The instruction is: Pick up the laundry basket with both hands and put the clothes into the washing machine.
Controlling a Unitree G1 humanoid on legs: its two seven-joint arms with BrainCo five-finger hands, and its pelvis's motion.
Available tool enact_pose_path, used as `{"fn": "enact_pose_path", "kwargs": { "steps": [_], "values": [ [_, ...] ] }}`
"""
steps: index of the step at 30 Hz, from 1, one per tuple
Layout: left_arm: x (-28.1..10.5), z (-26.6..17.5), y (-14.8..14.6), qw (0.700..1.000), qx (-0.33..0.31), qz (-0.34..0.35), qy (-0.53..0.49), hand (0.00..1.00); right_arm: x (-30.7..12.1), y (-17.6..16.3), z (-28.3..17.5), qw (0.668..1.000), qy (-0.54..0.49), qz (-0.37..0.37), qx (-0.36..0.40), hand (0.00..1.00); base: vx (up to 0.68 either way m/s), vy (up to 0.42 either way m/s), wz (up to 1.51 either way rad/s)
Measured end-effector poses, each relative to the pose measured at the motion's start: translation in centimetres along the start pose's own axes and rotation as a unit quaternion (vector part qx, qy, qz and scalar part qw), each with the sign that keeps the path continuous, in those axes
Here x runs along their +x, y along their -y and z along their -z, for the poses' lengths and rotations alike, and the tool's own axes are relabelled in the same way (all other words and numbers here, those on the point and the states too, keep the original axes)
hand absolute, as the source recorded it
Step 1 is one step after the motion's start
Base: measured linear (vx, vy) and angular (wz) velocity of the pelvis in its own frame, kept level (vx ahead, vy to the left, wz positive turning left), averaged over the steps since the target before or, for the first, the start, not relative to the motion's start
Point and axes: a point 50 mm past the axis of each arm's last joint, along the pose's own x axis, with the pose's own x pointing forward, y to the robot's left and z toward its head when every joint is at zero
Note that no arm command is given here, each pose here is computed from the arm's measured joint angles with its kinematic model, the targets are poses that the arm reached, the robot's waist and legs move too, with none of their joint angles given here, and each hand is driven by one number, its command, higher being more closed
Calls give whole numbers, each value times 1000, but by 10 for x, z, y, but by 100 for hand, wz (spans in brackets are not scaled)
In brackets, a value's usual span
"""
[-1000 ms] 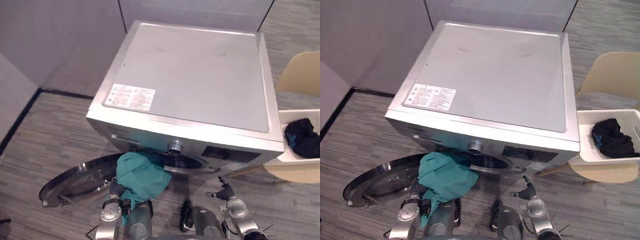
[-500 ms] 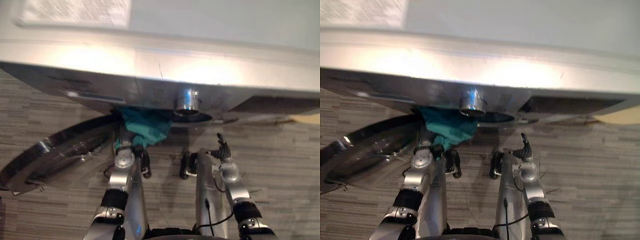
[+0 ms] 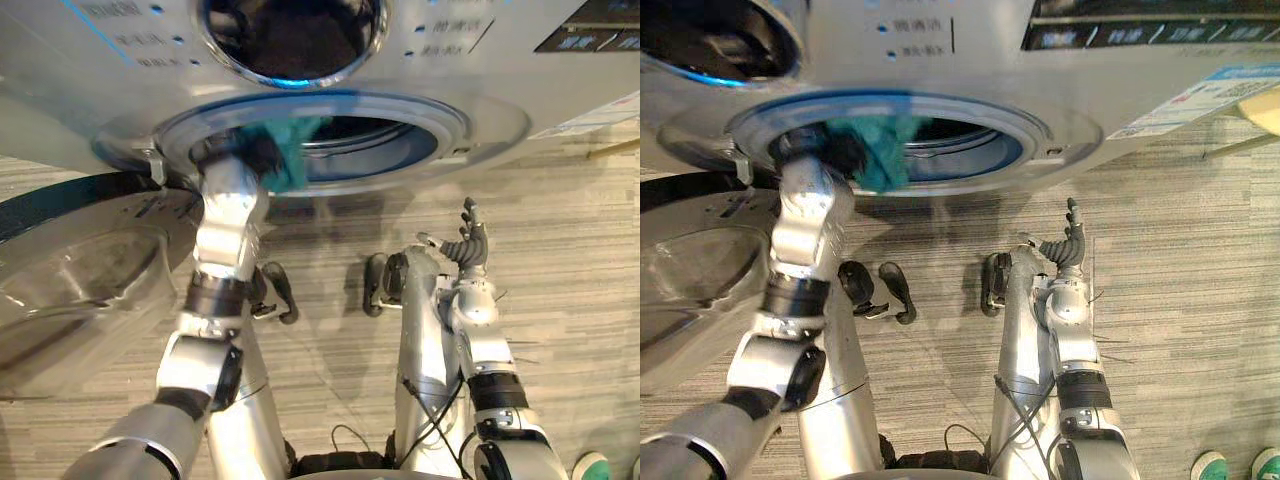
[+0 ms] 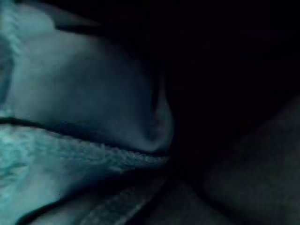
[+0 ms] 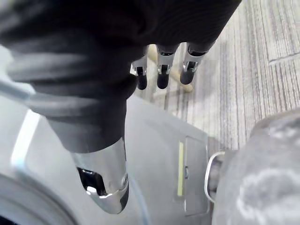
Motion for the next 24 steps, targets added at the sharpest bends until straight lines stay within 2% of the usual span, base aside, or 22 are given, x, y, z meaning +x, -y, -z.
{"fn": "enact_pose_path", "kwargs": {
  "steps": [3,4,10,13,15,16,18,21,24],
  "values": [
    [24,-36,9,998,6,11,65,100,4,3,-10,1000,20,4,12,0,0,0,0],
    [27,-40,10,997,9,5,78,0,5,3,-12,1000,26,4,13,0,0,0,0],
    [53,-45,9,993,93,-9,76,0,9,6,-18,999,39,11,22,0,0,0,0],
    [55,-41,9,976,197,10,87,0,10,7,-19,999,42,10,20,0,12,-8,2],
    [54,-26,18,943,319,55,83,0,11,7,-19,999,44,-1,18,0,35,-22,7],
    [53,-21,22,931,349,70,81,0,12,7,-20,999,45,-2,16,0,41,-16,11],
    [45,-1,35,882,448,128,75,0,13,8,-21,999,49,-10,12,0,50,-17,15],
    [38,13,36,856,490,152,63,0,15,5,-22,998,51,-23,11,0,43,-17,3],
    [35,18,34,845,506,161,60,0,16,7,-21,998,50,-24,7,0,48,-17,5]
  ]
}}
